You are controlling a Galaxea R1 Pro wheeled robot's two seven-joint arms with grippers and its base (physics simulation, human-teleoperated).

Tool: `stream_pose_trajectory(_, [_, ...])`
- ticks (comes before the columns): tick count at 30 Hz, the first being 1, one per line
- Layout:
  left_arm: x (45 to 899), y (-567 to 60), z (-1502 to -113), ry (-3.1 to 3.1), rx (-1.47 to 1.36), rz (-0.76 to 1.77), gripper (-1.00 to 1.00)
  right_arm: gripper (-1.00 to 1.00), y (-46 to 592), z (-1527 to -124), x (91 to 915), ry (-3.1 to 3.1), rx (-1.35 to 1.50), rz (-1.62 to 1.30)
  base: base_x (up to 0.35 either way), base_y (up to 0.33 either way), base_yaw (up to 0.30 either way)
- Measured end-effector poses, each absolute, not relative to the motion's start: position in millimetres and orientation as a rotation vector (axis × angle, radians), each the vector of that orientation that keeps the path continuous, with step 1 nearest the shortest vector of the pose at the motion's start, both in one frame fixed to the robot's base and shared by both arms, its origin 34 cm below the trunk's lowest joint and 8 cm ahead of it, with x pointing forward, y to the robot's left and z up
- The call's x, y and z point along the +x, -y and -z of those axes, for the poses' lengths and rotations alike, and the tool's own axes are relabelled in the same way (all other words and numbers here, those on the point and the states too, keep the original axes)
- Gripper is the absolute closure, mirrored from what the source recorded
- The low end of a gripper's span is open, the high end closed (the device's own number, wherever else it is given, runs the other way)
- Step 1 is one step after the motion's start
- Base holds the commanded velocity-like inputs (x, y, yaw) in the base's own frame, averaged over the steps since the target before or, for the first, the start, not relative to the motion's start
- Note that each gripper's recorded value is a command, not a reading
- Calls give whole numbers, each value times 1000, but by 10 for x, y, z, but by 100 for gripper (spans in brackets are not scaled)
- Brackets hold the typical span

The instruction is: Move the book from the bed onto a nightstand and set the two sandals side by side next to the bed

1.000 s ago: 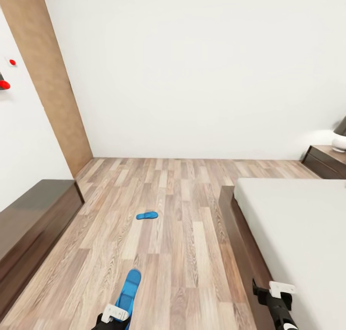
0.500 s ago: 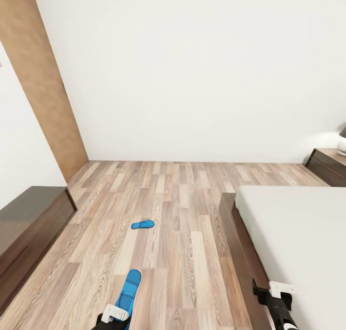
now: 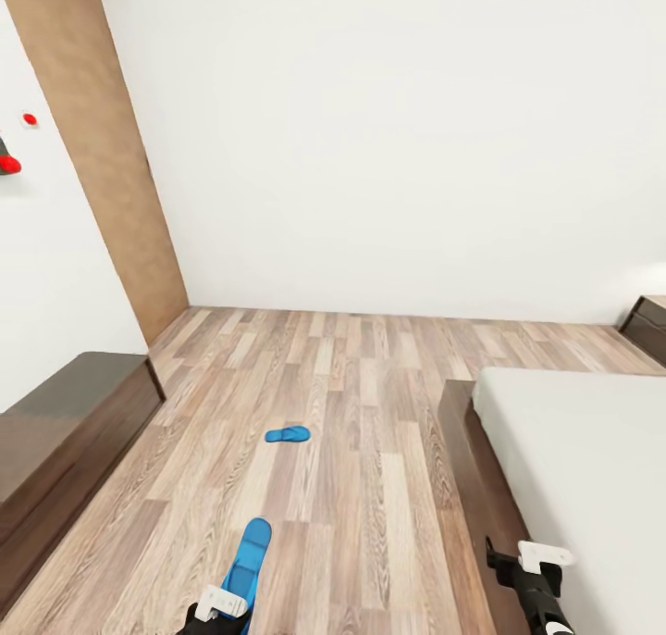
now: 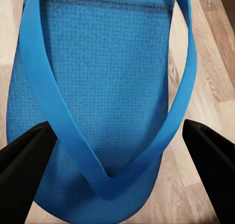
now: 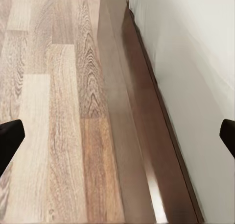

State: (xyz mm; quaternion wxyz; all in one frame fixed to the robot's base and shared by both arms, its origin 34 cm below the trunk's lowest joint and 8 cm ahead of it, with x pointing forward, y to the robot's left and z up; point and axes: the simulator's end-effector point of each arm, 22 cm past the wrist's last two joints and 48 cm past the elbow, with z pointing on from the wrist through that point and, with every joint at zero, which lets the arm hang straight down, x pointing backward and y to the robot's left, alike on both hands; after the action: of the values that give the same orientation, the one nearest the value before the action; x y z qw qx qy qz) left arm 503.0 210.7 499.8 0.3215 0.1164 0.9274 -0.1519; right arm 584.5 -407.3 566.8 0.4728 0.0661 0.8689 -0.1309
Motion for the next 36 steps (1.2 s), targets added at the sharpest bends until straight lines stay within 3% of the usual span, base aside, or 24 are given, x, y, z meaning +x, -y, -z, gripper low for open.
stream_pose_trajectory(21, [5030,-2106,-4998,-2436,306,399,100,-100,4072,-5669,5845,-2127,161,320,5,-2,192])
stream_pose_trajectory(36, [5028,-2106,-5000,-2435,306,399,100,-100,4073,-5673,5844,-2126,161,320,282,-94,4])
